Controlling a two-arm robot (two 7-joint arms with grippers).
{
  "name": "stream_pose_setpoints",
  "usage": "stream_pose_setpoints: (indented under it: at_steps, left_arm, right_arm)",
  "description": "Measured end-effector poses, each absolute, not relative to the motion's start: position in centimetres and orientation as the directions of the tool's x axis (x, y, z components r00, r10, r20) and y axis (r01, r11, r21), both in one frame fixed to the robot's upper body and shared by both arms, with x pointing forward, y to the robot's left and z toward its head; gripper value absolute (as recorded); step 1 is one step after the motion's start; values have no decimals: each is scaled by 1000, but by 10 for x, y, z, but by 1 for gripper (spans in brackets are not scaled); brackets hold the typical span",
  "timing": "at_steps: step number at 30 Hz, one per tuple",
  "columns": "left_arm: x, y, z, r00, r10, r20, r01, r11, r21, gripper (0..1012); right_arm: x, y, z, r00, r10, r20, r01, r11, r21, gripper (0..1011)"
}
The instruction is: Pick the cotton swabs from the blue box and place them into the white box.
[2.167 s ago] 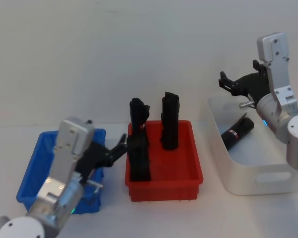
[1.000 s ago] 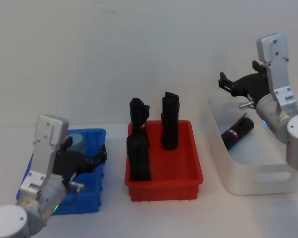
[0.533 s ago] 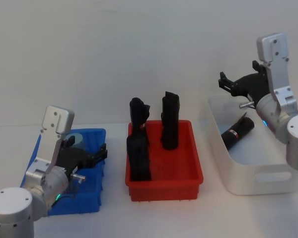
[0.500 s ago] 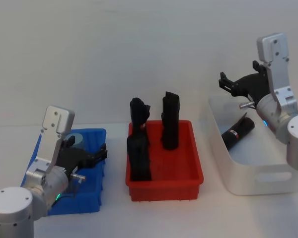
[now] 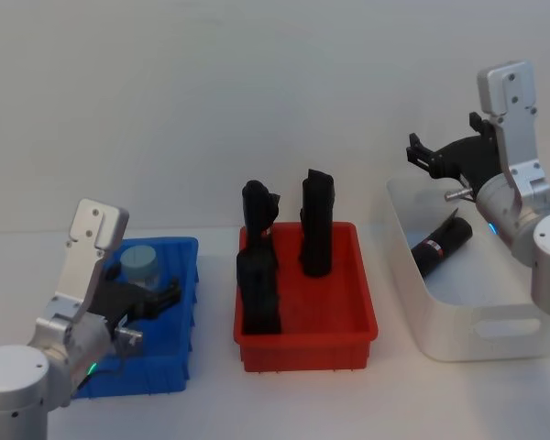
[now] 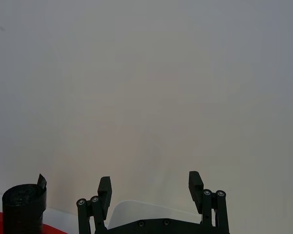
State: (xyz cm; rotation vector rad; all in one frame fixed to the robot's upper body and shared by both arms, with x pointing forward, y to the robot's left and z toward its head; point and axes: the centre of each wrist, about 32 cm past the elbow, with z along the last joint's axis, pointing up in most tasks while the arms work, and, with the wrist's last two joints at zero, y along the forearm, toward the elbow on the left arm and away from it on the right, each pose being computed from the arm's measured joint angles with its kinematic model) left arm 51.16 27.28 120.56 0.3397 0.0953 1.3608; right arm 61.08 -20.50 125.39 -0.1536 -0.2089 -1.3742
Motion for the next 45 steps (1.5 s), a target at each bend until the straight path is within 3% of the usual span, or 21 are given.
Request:
stream_pose_setpoints:
  at_steps: [45]
  left_arm:
    - [494, 296, 1180, 103, 994, 42, -923, 80, 376, 1000]
  right_arm:
    - [611, -205, 1254, 181, -955, 237, 982, 190, 13, 1002]
